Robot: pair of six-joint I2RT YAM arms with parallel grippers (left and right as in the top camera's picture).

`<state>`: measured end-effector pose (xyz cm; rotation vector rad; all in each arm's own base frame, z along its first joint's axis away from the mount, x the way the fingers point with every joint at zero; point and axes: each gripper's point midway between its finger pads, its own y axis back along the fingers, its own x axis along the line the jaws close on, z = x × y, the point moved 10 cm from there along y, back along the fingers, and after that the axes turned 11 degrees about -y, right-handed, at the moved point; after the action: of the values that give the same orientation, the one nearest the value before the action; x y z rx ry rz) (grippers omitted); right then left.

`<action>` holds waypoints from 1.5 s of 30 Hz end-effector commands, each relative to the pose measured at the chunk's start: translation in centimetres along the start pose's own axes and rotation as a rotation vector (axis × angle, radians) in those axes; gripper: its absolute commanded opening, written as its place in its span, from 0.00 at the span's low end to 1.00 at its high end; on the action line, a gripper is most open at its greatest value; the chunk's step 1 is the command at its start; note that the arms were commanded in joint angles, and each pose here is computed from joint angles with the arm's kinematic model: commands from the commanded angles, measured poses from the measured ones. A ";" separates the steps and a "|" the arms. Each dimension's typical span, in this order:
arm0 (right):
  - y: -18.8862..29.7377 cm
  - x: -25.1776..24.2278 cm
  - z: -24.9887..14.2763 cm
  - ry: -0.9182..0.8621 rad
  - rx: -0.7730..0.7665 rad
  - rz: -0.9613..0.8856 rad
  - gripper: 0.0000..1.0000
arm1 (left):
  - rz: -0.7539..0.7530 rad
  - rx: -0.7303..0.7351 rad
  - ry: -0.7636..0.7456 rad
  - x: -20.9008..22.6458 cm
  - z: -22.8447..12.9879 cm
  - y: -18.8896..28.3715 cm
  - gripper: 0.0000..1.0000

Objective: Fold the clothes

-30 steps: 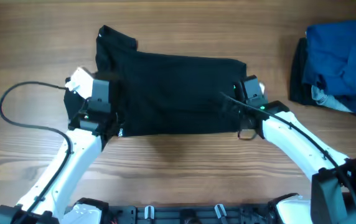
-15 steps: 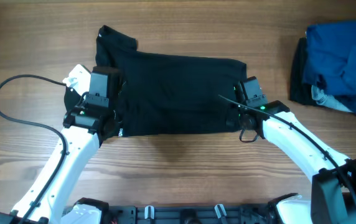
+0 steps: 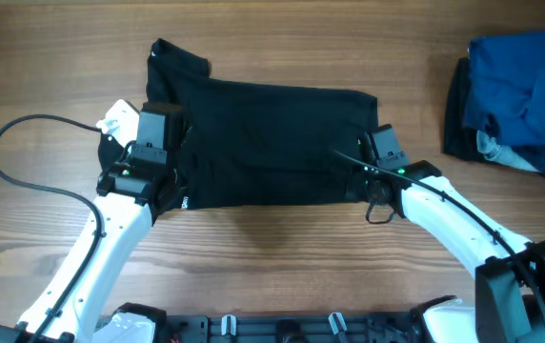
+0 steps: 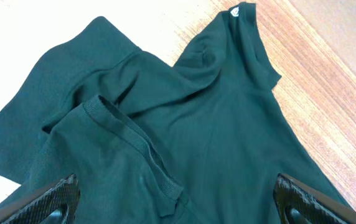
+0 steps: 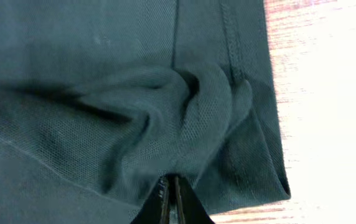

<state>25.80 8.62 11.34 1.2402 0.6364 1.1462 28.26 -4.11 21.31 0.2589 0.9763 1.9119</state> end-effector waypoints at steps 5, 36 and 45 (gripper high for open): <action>1.2 1.8 2.4 -0.006 -0.130 0.105 0.04 | -0.003 -0.027 -0.013 -0.2 0.6 0.6 0.99; -0.6 0.3 -0.1 -0.079 0.004 0.063 0.04 | 0.002 -0.029 -0.013 -0.1 0.7 0.6 0.99; 1.1 1.8 2.9 -0.065 -0.167 0.075 0.04 | 0.000 -0.030 -0.012 -0.1 0.7 0.6 0.99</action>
<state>27.01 9.12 11.85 1.2525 0.5029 1.1701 28.16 -4.08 21.23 0.2725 0.9780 1.9124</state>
